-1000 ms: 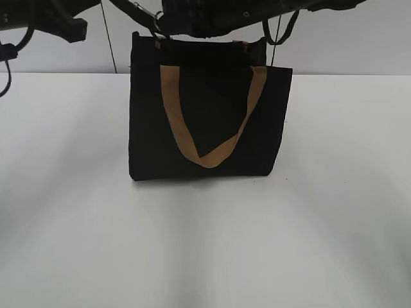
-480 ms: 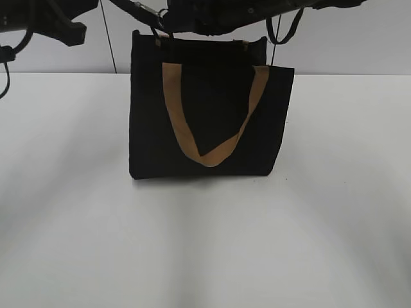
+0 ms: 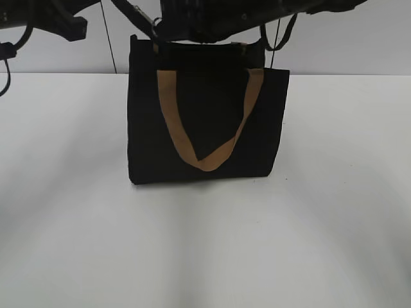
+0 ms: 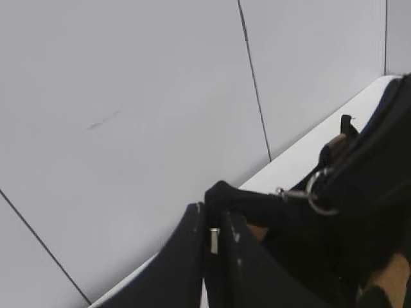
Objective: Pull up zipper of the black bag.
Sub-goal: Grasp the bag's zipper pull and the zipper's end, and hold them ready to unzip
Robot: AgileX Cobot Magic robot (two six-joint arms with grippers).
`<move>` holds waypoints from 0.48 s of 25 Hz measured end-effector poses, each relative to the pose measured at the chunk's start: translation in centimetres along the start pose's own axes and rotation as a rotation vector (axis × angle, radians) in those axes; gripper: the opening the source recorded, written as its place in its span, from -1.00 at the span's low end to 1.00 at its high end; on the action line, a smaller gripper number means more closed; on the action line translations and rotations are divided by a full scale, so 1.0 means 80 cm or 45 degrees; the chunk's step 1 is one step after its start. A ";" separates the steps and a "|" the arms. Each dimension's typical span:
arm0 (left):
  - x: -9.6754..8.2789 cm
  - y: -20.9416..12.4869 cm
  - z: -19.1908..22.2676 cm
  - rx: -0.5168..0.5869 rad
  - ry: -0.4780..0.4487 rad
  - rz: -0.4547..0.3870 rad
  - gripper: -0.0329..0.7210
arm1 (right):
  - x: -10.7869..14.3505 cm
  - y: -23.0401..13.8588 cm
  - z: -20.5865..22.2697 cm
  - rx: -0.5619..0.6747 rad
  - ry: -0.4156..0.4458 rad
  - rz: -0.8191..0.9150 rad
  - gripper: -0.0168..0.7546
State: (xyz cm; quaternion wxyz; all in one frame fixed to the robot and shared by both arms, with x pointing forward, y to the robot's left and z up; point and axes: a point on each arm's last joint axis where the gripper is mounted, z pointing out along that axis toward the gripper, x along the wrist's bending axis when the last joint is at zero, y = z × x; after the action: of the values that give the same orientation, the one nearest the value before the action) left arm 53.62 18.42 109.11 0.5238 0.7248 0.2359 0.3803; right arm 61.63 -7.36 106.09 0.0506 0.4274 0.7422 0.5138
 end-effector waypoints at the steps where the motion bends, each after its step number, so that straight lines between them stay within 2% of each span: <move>1: 0.000 0.000 0.000 -0.009 -0.004 -0.006 -0.87 | 0.004 -0.003 0.004 0.011 0.008 -0.009 -0.98; 8: 0.000 -0.003 0.003 -0.003 -0.009 -0.016 -0.87 | 0.013 -0.029 0.038 0.094 0.040 -0.016 -0.97; 12: 0.000 -0.003 0.003 -0.001 -0.006 -0.016 -0.87 | 0.013 -0.030 0.039 0.094 0.037 -0.014 -0.85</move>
State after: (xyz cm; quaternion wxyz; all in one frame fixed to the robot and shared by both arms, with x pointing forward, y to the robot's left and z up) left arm 53.83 18.37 108.85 0.5272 0.7240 0.2391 0.3752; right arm 61.20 -4.68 103.10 0.0269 0.4172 0.7637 0.4919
